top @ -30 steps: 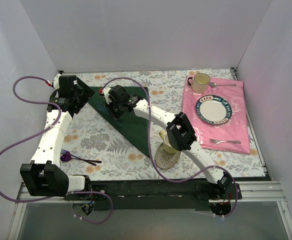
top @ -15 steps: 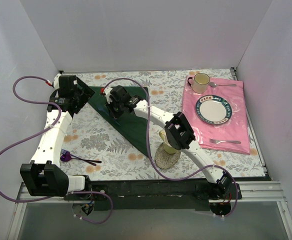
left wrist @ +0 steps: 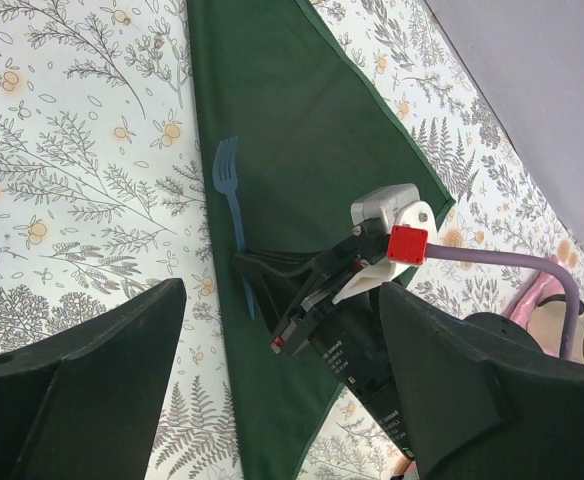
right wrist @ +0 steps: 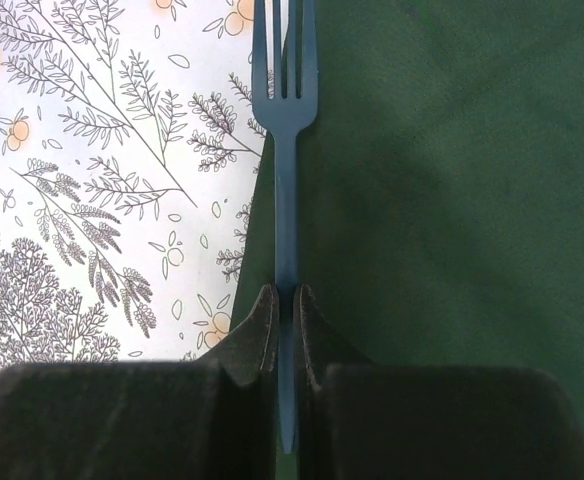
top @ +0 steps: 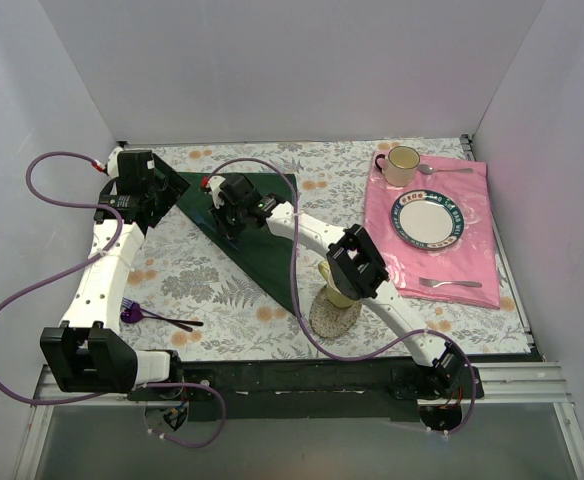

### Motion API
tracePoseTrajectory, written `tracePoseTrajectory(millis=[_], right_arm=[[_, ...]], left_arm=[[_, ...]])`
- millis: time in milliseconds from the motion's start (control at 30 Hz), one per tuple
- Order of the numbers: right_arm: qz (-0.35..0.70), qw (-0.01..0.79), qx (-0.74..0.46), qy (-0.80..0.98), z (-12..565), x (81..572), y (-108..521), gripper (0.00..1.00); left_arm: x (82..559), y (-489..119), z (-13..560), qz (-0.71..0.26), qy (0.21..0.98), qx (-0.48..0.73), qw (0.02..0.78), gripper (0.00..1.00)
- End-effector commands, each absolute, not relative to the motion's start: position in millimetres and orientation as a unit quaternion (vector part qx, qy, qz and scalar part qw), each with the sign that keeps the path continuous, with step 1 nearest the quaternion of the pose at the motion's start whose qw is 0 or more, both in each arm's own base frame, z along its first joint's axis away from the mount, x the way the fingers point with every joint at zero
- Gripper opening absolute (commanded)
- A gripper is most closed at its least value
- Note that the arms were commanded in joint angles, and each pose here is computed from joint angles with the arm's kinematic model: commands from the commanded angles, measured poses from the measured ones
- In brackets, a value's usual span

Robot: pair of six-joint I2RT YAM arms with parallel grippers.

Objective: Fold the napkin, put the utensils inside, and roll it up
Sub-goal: Place the utensil onto the napkin

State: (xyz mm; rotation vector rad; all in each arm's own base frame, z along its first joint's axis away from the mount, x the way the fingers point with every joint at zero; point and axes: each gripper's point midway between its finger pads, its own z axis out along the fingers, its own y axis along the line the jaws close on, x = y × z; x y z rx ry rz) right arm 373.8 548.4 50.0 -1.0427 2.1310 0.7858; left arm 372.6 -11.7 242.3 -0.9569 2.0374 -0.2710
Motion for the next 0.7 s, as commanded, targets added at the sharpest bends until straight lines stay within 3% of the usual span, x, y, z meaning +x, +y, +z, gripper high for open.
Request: tracePoseTrajectory(millis=[0, 267, 667], right_arm=[[0.3, 0.329, -0.385, 0.808, 43.3, 382.9, 553.7, 0.1], [0.298, 0.327, -0.364, 0.819, 39.3, 388.1, 550.2, 0.01], [0.324, 0.361, -0.337, 0.807, 98.7, 385.1, 545.6, 0.01]], left_arm=[[371.4, -11.6, 260.3, -0.116, 0.805, -0.376, 0.444, 0.78], [371.1, -12.2, 259.0, -0.117, 0.806, -0.375, 0.443, 0.78], [371.8, -13.9, 258.7, -0.12, 0.808, -0.374, 0.439, 0.78]])
